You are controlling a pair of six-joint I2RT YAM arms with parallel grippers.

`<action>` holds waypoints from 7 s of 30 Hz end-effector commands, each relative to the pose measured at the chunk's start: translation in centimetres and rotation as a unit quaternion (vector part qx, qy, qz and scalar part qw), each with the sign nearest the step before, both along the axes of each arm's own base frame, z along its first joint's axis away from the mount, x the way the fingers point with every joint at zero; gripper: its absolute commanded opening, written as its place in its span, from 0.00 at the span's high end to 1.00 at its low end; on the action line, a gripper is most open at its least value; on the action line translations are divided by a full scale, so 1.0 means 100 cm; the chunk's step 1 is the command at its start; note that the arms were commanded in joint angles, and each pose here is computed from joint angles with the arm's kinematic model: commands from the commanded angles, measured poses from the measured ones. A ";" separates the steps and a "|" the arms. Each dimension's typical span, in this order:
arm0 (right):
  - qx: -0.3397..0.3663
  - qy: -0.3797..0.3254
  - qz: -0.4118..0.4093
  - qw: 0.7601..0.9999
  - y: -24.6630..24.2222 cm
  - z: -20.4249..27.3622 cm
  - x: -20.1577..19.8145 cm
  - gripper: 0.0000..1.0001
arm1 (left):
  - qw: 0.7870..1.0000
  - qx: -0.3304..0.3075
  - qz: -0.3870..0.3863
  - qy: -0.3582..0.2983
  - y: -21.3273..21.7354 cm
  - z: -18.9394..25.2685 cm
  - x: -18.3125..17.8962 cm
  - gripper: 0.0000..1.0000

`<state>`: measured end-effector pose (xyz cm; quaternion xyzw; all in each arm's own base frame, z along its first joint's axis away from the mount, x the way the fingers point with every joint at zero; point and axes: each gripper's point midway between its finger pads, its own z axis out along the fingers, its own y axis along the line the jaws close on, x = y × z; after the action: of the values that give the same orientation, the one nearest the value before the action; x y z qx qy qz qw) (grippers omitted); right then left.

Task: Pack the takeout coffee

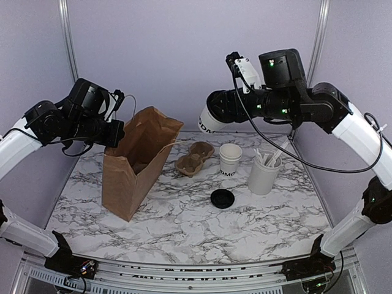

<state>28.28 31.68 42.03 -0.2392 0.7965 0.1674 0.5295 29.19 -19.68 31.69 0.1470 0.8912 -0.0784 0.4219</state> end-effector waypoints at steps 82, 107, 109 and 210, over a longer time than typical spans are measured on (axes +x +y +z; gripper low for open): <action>-0.124 0.263 0.117 0.950 0.101 -0.132 -0.042 0.46 | 0.901 -0.432 -0.002 -0.051 -0.116 0.044 -0.104 0.31; -0.123 0.340 0.060 0.930 0.091 -0.162 -0.045 0.47 | 0.929 -0.366 -0.041 -0.044 -0.057 -0.003 -0.046 0.15; -0.123 0.347 0.057 0.928 0.089 -0.165 -0.045 0.47 | 0.932 -0.358 -0.052 -0.013 -0.060 -0.027 -0.046 0.20; -0.183 0.341 0.143 0.911 0.069 -0.194 -0.096 0.50 | 0.947 -0.111 -0.287 0.087 -0.135 0.001 0.040 0.46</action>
<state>18.87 38.55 20.74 -0.3695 0.9094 0.1502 0.1180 34.12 -32.92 32.34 0.3142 0.8333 -0.3003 0.3417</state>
